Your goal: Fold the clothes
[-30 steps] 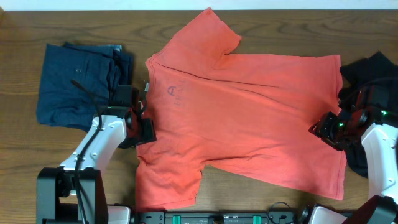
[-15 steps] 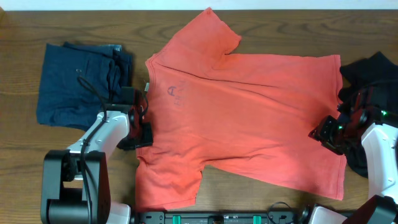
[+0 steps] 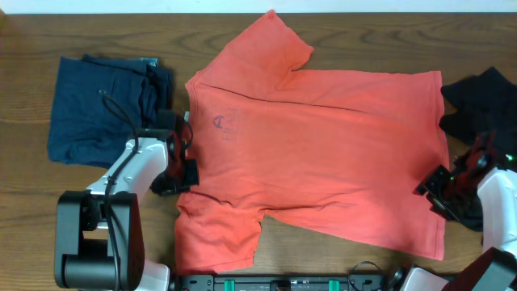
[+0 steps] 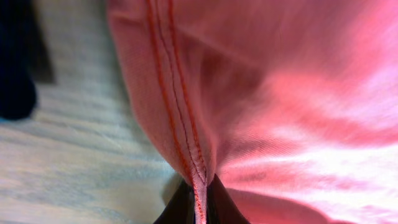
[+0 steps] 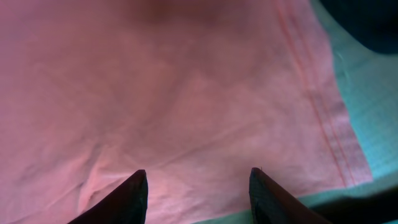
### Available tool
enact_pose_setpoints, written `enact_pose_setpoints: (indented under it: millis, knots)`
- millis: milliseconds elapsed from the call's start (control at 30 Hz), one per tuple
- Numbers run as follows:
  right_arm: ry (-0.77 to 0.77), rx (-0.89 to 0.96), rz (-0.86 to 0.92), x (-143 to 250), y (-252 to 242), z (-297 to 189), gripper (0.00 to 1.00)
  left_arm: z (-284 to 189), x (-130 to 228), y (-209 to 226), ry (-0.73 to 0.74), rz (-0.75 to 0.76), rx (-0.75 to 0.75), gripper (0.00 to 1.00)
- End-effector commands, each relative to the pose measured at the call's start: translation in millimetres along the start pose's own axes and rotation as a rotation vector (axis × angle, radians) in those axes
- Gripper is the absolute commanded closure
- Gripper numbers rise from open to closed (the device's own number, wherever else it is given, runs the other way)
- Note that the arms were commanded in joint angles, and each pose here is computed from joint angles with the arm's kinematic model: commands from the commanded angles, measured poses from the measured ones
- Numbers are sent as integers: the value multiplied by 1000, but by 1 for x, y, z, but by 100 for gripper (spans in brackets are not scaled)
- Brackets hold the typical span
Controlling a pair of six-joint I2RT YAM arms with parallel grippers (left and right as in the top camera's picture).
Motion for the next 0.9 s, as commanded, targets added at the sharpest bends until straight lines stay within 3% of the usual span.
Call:
enact_pose_setpoints:
  millis: [0, 300, 567, 767, 867]
  knots:
    - [7, 24, 79, -2, -15, 2, 49, -8, -10, 2, -30, 2, -16, 94]
    - [26, 56, 251, -1, -55, 17, 46, -8, -8, 2, -18, 1, -17, 94]
    - [34, 101, 389, 14, -87, 51, 58, -8, -8, 2, -16, 1, -17, 93]
    - [27, 126, 442, 18, -91, 58, 44, -8, -7, 2, -14, 2, -18, 90]
    - [26, 128, 449, 18, -91, 58, 48, -8, -7, 2, -14, 1, -18, 85]
Point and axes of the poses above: each gripper's point midway between its finger pads, its own z axis out along the fingers, its own y axis along the line the jaws close on, x = y × z, the point moved 8 cm from there along -z, back along the fingers, and after that the axes turned 7 degrees about z, right-handed, at the moved point
